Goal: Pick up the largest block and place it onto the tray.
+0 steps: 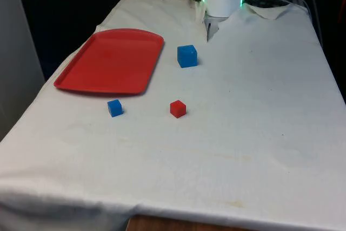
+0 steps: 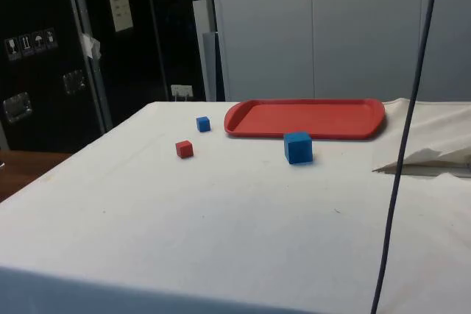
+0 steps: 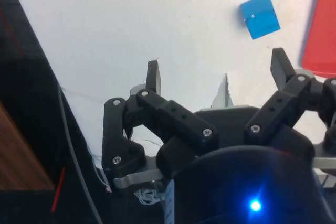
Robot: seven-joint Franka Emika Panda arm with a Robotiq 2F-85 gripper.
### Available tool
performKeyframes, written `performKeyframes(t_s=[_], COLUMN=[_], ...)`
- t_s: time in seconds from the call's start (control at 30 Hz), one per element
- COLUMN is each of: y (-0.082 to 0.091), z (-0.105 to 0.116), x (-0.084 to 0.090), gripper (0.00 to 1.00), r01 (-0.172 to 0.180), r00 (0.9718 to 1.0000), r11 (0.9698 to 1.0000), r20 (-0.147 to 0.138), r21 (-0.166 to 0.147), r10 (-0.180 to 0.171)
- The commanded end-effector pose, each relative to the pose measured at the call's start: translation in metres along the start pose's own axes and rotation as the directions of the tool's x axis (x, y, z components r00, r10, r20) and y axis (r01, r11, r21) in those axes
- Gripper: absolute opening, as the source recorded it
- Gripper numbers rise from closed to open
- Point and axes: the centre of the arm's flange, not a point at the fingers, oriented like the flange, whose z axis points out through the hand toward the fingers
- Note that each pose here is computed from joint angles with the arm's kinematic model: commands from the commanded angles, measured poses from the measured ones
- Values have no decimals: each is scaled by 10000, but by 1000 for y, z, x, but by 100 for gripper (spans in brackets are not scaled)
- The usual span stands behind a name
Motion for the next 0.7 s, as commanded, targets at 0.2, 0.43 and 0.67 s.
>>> performKeyframes(t_s=[0.2,0.43,0.67], y=[-8,-14,-16], z=[8,21,35], x=[-15,-28,-43], gripper=[100,100,100], r01=[22,46,98], r00=[10000,10000,9999], r11=[9996,9991,9982], r20=[14,41,69], r21=[-267,-429,-592], r10=[-22,-45,-95])
